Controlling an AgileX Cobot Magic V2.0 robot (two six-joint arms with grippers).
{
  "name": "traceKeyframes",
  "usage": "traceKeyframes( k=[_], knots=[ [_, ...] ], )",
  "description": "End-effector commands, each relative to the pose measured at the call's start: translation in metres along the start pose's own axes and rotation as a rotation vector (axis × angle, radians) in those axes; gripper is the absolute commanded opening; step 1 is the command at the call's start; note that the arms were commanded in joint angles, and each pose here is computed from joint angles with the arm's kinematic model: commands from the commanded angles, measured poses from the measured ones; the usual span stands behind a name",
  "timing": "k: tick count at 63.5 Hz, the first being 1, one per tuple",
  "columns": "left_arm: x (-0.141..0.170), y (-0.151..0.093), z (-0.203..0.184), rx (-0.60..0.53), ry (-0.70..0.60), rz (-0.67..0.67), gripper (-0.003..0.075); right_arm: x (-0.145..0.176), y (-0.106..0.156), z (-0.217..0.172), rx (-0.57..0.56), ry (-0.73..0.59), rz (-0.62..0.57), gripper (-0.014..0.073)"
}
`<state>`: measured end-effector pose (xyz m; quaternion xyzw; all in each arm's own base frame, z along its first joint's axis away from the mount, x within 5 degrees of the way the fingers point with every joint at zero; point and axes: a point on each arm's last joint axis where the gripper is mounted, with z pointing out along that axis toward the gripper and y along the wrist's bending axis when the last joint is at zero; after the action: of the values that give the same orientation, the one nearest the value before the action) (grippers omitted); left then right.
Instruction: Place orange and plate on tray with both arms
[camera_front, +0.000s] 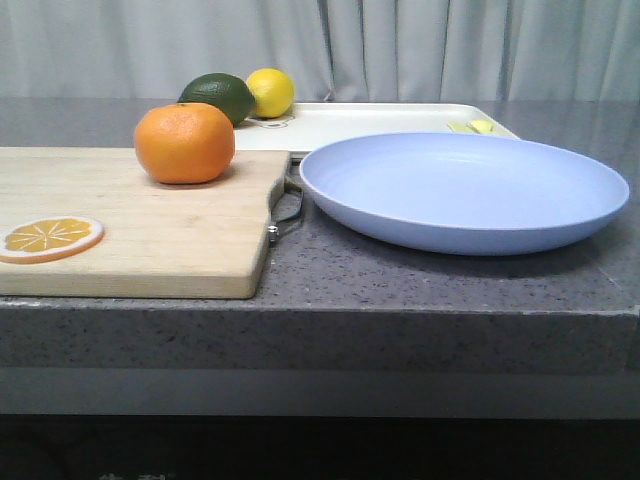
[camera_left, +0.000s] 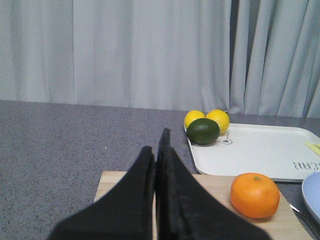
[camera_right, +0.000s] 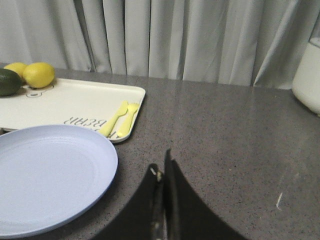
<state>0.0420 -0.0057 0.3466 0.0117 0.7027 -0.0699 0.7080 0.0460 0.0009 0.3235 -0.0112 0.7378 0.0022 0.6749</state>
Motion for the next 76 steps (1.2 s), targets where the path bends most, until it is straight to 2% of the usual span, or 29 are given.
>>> traceKeyframes(
  k=[1, 11, 21, 34, 49, 56, 61, 65, 69, 73, 76],
  knots=[
    [-0.021, -0.002, 0.011, 0.009, -0.002, -0.013, -0.0018, -0.023, -0.001, 0.01, 0.013, 0.008, -0.022, -0.0068],
    [-0.02, -0.002, 0.03, 0.002, 0.094, -0.014, -0.0018, -0.027, -0.002, 0.035, 0.01, 0.194, -0.021, -0.0068],
    [-0.015, -0.001, 0.041, -0.002, 0.146, -0.015, -0.0018, -0.021, -0.002, 0.055, 0.008, 0.28, -0.021, -0.0068],
    [-0.011, -0.001, 0.048, -0.005, 0.181, -0.015, -0.0018, -0.014, -0.002, 0.068, 0.007, 0.346, -0.021, -0.0068],
    [-0.01, -0.001, 0.049, -0.006, 0.186, -0.015, -0.0017, -0.014, -0.002, 0.068, 0.007, 0.354, -0.021, -0.0046],
    [-0.01, -0.001, 0.049, -0.006, 0.186, -0.015, -0.0007, -0.014, -0.002, 0.068, 0.007, 0.355, -0.021, 0.0081],
    [-0.01, -0.001, 0.049, -0.006, 0.186, -0.015, 0.0054, -0.014, -0.002, 0.068, 0.007, 0.355, -0.021, 0.0251],
    [-0.01, -0.001, 0.049, -0.006, 0.186, -0.015, 0.0146, -0.014, -0.002, 0.068, 0.007, 0.355, -0.021, 0.0399],
    [-0.01, -0.001, 0.049, -0.006, 0.186, -0.015, 0.0285, -0.014, -0.002, 0.068, 0.007, 0.356, -0.021, 0.0522],
    [-0.01, -0.001, 0.049, -0.006, 0.186, -0.015, 0.0404, -0.013, -0.002, 0.068, 0.007, 0.358, -0.021, 0.0597],
    [-0.01, -0.001, 0.049, -0.006, 0.186, -0.015, 0.047, -0.013, -0.002, 0.068, 0.007, 0.358, -0.021, 0.0608]
  ],
)
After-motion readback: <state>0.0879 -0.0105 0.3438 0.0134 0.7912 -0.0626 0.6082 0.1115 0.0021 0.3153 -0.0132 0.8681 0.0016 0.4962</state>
